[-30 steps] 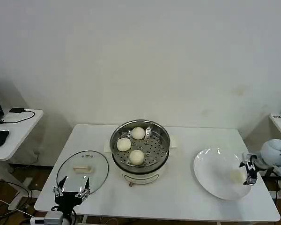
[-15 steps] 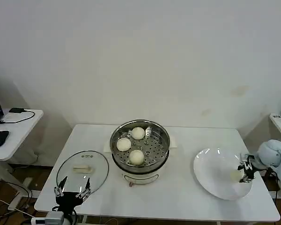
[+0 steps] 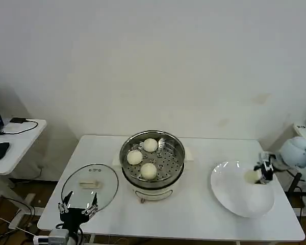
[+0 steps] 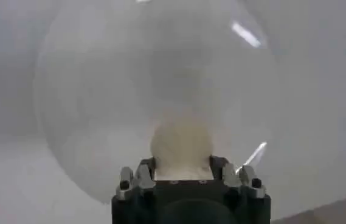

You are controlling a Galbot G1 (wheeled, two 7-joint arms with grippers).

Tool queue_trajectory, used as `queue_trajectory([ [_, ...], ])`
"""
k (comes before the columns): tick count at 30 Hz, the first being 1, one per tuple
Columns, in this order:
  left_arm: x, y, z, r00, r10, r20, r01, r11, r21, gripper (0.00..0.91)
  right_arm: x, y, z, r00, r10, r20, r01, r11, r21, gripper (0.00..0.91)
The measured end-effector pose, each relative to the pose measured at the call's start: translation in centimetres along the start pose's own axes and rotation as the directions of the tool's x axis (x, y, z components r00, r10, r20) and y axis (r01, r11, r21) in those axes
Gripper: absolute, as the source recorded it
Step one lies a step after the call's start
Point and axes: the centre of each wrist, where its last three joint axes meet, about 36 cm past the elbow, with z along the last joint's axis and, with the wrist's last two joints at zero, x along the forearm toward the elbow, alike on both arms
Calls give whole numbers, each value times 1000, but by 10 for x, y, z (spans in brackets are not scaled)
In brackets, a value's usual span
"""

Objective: Take steamed baozi put them in steamer then cover it.

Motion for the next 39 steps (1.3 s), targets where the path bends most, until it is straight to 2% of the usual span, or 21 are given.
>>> queue_trajectory([
  [7, -2, 0, -1, 1000, -3, 4, 3, 1000, 1, 907, 48, -34, -68, 994, 58, 94, -63, 997, 55, 615],
  [13, -3, 0, -2, 1000, -7, 7, 7, 1000, -1, 907, 79, -56, -145, 982, 65, 178, -85, 991, 105, 615],
  [18, -4, 2, -3, 1000, -13, 11, 13, 1000, -3, 907, 92, -63, -207, 973, 36, 227, -67, 989, 129, 615],
  [24, -4, 3, -2, 1000, -16, 12, 16, 1000, -5, 907, 93, -62, -271, 964, -15, 266, -20, 992, 126, 615],
  [29, -4, 4, -3, 1000, -20, 13, 20, 1000, -4, 907, 84, -58, -307, 959, -59, 278, 33, 995, 98, 615],
  [39, -6, 3, -2, 1000, -15, 16, 15, 1000, -1, 907, 54, -52, -333, 965, -107, 239, 98, 994, 48, 615],
])
